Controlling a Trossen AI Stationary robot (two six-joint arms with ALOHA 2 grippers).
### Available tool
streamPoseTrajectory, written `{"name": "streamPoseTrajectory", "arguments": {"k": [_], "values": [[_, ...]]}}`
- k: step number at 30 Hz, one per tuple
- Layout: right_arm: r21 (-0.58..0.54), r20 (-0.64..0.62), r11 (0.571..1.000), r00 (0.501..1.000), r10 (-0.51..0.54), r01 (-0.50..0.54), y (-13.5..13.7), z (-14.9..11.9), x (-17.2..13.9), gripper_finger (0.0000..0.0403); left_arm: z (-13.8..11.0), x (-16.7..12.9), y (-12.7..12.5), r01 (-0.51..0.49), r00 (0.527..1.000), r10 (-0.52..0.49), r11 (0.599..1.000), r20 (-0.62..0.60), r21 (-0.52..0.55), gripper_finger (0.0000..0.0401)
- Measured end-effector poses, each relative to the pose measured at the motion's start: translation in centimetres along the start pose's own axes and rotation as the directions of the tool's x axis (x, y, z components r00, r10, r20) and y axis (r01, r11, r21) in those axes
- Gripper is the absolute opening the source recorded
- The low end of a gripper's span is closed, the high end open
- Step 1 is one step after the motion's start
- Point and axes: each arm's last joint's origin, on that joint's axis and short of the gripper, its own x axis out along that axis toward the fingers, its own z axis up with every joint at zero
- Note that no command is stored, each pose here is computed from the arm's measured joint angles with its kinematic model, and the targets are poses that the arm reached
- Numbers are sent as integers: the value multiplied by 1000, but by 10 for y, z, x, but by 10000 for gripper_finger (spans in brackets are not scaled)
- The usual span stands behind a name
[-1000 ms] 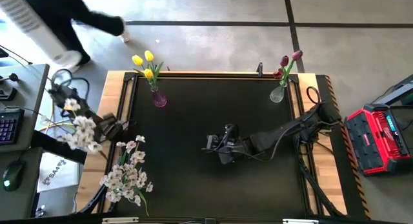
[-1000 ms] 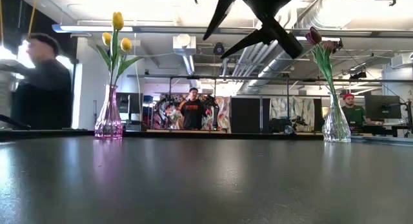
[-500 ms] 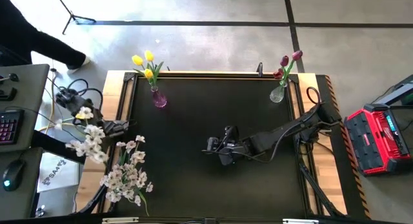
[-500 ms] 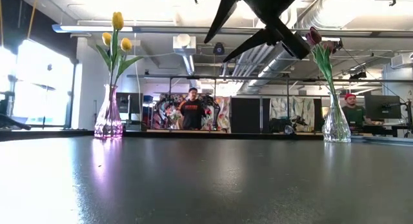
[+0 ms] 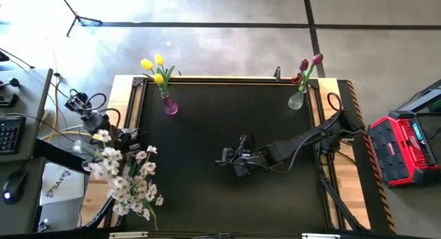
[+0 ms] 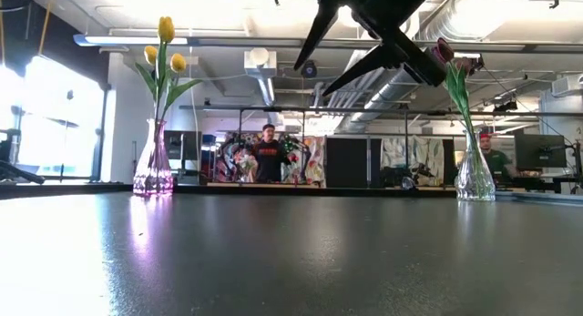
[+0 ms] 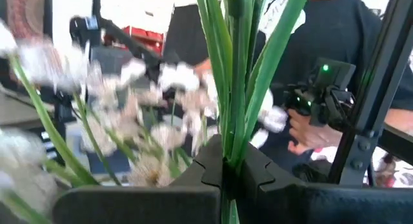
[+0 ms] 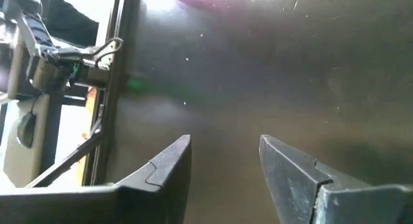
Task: Sort flowers into vase by color
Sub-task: Put the white flowers into the bottom transparent vase
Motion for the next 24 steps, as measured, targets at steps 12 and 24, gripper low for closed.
{"name": "streamPoseTrajectory", "arguments": {"k": [12, 24], "values": [[-11, -39, 1000, 999, -25, 25, -2, 0, 0, 172, -15, 4, 2, -19, 999, 17, 998, -27, -57, 8], [-27, -85, 998, 995, -51, 48, -2, 9, 7, 172, -20, 4, 4, -71, 995, 60, 987, -75, -141, 79]]}}
